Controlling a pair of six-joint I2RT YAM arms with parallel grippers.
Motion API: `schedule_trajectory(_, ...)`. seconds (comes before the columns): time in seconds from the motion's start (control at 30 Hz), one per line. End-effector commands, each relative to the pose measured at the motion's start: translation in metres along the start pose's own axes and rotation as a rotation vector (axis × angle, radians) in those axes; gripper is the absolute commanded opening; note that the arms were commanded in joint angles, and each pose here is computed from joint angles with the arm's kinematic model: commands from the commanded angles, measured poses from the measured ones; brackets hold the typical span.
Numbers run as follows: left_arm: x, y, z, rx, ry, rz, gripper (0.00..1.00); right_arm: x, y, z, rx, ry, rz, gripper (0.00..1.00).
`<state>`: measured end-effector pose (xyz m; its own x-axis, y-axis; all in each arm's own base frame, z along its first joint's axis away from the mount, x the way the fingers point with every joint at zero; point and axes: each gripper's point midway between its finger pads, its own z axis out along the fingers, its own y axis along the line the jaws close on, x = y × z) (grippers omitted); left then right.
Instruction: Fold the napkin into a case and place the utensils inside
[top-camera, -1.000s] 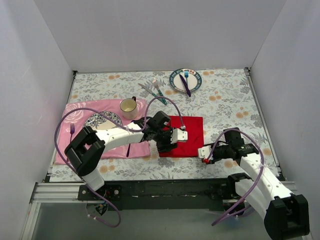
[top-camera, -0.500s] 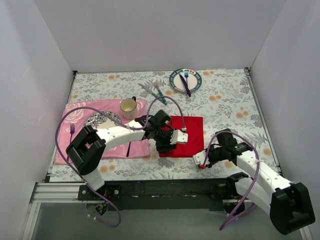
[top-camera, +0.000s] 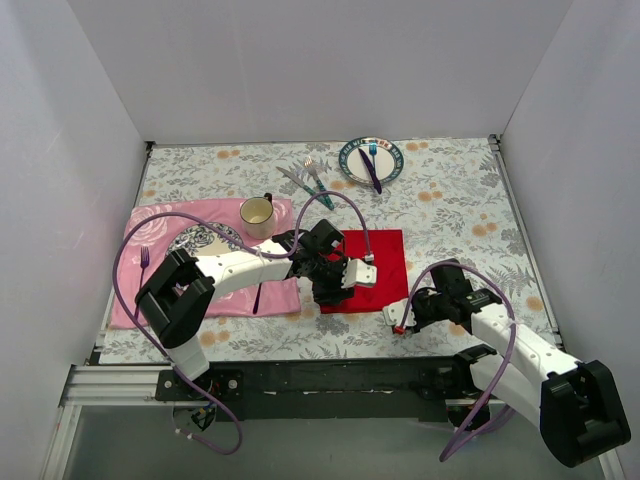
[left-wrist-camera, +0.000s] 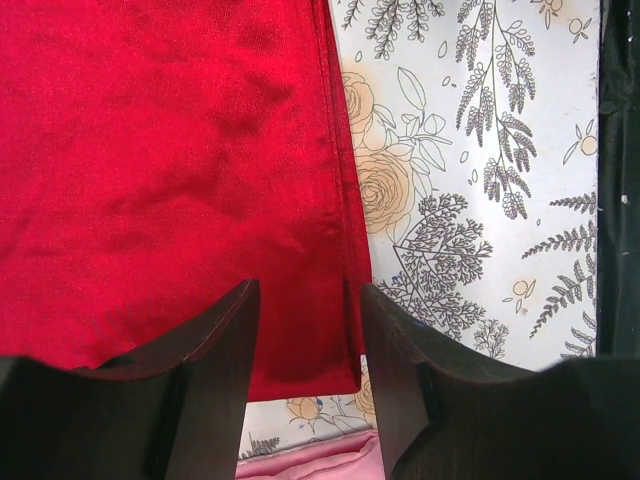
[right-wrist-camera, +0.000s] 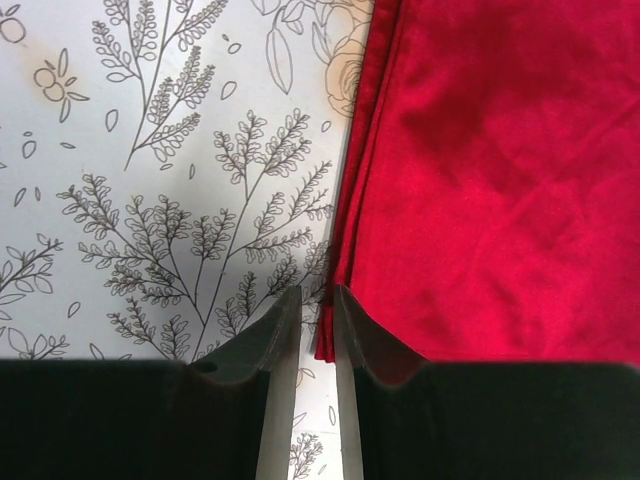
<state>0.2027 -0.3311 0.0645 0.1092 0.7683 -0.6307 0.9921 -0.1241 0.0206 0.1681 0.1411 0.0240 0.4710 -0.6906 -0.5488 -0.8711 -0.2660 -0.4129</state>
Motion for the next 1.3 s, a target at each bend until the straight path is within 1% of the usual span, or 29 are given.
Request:
schedule_trajectory(0.0,-0.014,0.002,-0.004,0.001,-0.047,0.002,0.44,-0.003,-0.011,0.0,0.048,-0.004,-0.01,0.27)
schedule_trajectory(0.27,-0.011,0.003,-0.003,-0.01,-0.041,-0.001,0.45,-0.003,-0.015,0.001,0.054,0.003,-0.01,0.26)
schedule_trajectory(0.4,-0.009,0.004,-0.003,-0.013,-0.033,0.003,0.46,0.0,-0.012,0.004,0.053,0.017,-0.02,0.22)
schedule_trajectory(0.53,-0.007,0.003,-0.002,-0.013,-0.028,0.007,0.47,0.0,-0.012,0.006,0.05,0.021,-0.031,0.21)
schedule_trajectory(0.63,-0.005,0.003,-0.002,-0.012,-0.022,0.005,0.45,0.0,-0.013,0.005,0.054,0.026,-0.025,0.11)
schedule_trajectory(0.67,-0.005,0.003,-0.002,-0.013,-0.023,0.007,0.45,0.0,-0.014,0.005,0.056,0.029,-0.025,0.06)
schedule_trajectory(0.73,-0.003,0.002,-0.001,-0.012,-0.017,0.012,0.43,-0.001,-0.017,0.004,0.066,0.031,-0.016,0.02)
schedule_trajectory(0.87,-0.001,0.004,-0.002,-0.018,-0.008,0.026,0.42,-0.003,-0.028,0.001,0.112,0.039,0.004,0.01)
schedule_trajectory(1.1,-0.003,0.009,0.0,-0.037,-0.004,0.047,0.4,-0.004,-0.032,-0.001,0.146,0.039,0.01,0.01)
schedule_trajectory(1.17,-0.002,0.006,0.002,-0.03,0.002,0.07,0.41,-0.005,-0.034,-0.003,0.16,0.036,0.005,0.01)
schedule_trajectory(1.27,-0.003,0.0,0.002,-0.025,0.005,0.094,0.43,-0.006,-0.035,-0.004,0.168,0.031,0.002,0.01)
